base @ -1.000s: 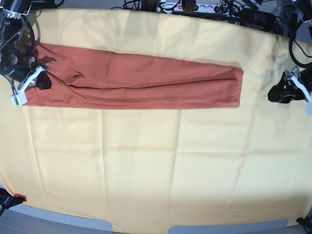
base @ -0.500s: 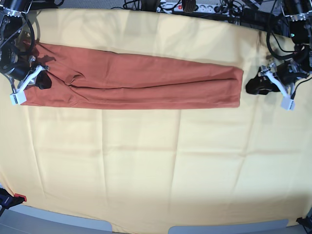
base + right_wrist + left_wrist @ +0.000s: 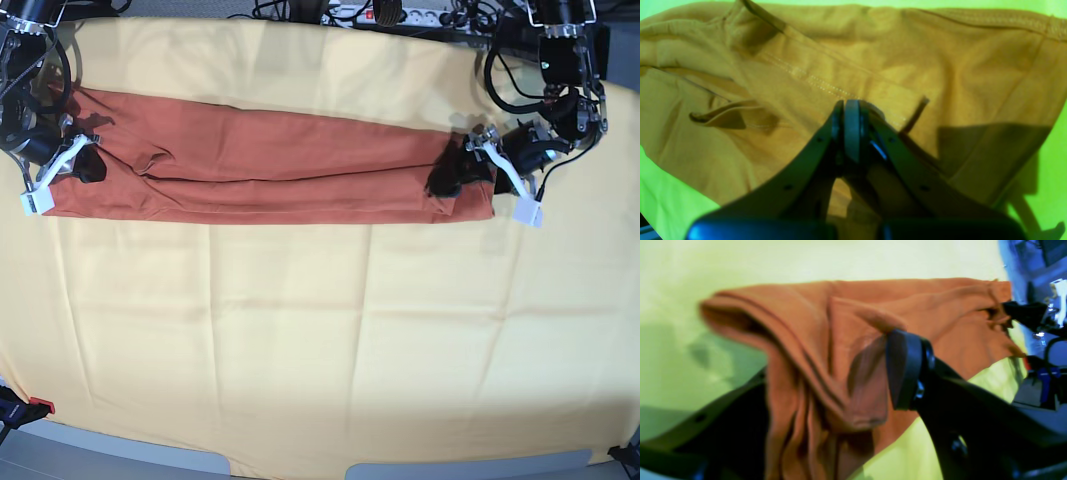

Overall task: Fold the T-shirt properly
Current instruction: 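Lower the left gripper onto the strip's end and grasp it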

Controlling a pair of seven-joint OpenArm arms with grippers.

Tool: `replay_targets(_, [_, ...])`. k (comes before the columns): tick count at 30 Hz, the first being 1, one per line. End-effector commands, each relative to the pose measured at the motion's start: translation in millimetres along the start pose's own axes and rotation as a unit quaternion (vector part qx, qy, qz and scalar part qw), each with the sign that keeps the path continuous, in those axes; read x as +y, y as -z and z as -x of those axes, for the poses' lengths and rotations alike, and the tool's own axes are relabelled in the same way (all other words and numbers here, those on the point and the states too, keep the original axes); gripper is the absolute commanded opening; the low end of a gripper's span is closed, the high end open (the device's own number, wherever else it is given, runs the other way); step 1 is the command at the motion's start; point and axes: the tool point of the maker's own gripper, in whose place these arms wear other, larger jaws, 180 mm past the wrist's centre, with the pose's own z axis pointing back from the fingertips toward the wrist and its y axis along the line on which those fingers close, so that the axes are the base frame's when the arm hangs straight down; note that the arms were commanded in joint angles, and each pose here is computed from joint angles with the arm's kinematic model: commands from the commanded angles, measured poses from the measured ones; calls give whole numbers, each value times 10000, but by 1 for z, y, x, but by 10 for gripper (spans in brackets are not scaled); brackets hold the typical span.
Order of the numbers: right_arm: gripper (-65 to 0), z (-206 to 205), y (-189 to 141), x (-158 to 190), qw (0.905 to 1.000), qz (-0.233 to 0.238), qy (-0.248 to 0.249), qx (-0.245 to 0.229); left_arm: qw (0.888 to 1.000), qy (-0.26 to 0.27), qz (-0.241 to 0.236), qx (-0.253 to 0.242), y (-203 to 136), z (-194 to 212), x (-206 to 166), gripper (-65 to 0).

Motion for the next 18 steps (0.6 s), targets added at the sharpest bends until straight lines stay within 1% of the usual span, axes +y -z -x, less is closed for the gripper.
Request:
replay_targets(1, [-650, 0, -5, -5, 9998, 85, -113, 131, 9998, 97, -100, 171, -2, 0, 4, -360])
replay_targets(2, [-650, 0, -5, -4, 9998, 77, -110, 123, 9998, 125, -103, 143, -2, -3, 4, -419])
replay_targets(5, [-650, 0, -5, -4, 9998, 76, -109, 122, 9995, 241, -208, 32, -3, -17, 8, -629])
replay_targets(6, [-650, 0, -5, -4, 9998, 75, -109, 121, 9993, 278, -265, -10, -4, -22, 11, -650])
replay_targets(10, [-650, 0, -5, -4, 9998, 75, -110, 117, 9977, 171, -612, -235, -13, -41, 26, -650])
replay_targets(13, [-650, -5, -5, -4, 9999, 60, -127, 55, 9963, 190, -746, -390, -22, -51, 33, -650])
replay_targets(16, [-647, -16, -6, 3, 9997, -154, -67, -156, 9946, 204, -890, -493, -33, -58, 40, -650])
replay_targets(18, [-598, -23, -7, 10, 9990, -342, -16, -273, 9931, 240, -1008, -552, -42, -64, 46, -650])
